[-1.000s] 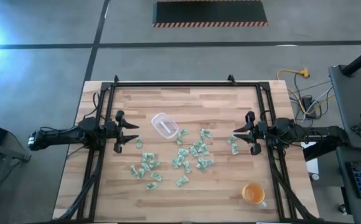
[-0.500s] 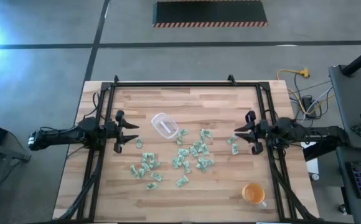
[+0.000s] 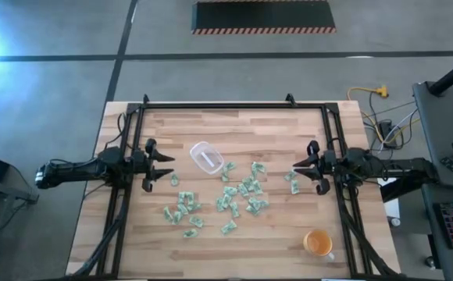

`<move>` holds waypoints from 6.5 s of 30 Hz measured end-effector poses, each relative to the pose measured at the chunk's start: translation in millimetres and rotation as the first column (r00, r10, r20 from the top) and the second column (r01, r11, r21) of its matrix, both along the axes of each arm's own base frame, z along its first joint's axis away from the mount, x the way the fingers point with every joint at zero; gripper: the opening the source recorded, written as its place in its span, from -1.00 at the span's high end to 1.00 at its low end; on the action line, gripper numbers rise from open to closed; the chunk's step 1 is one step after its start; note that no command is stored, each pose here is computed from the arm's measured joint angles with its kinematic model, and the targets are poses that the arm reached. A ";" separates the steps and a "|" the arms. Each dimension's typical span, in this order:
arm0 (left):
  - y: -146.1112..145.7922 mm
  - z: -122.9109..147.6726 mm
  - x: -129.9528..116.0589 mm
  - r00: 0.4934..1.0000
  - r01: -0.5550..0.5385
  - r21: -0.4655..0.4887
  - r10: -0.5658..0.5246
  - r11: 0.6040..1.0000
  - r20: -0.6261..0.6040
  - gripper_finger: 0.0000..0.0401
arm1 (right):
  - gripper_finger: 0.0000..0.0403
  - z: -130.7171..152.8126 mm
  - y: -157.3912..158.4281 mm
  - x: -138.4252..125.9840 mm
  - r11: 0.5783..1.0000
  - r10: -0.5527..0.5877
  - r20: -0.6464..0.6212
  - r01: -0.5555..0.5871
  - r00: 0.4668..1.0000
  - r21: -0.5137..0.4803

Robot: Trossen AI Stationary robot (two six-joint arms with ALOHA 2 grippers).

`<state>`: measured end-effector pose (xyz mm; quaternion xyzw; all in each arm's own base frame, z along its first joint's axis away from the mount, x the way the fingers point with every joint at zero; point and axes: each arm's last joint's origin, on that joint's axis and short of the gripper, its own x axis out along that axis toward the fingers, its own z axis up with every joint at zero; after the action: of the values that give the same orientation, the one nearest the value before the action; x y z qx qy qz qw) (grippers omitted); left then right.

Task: Pick and place Stevia / Truvia into bins
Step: Put the stevia packet into the transparent bin

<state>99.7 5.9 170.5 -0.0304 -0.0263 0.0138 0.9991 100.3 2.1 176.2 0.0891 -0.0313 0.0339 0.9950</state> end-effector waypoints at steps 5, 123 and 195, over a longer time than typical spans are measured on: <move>0.4 18.7 -2.2 0.982 -0.058 0.162 0.026 0.985 0.189 0.15 | 0.66 -4.3 -0.2 0.8 1.000 -0.006 -0.017 0.006 1.000 0.001; 1.3 20.0 39.4 0.999 0.040 0.329 -0.035 0.943 -0.019 0.15 | 0.50 -50.1 -42.2 184.5 0.957 -0.278 -0.908 0.165 0.313 -0.237; 1.5 15.3 42.1 0.998 0.051 0.349 -0.033 0.936 -0.057 0.15 | 0.94 -18.1 -65.7 349.3 0.955 -0.209 -0.645 0.011 0.735 -0.298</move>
<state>141.8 7.4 185.8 0.1479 -0.0028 -0.0119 0.9889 449.6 -63.6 158.2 -0.0452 0.3277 -0.0559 0.9420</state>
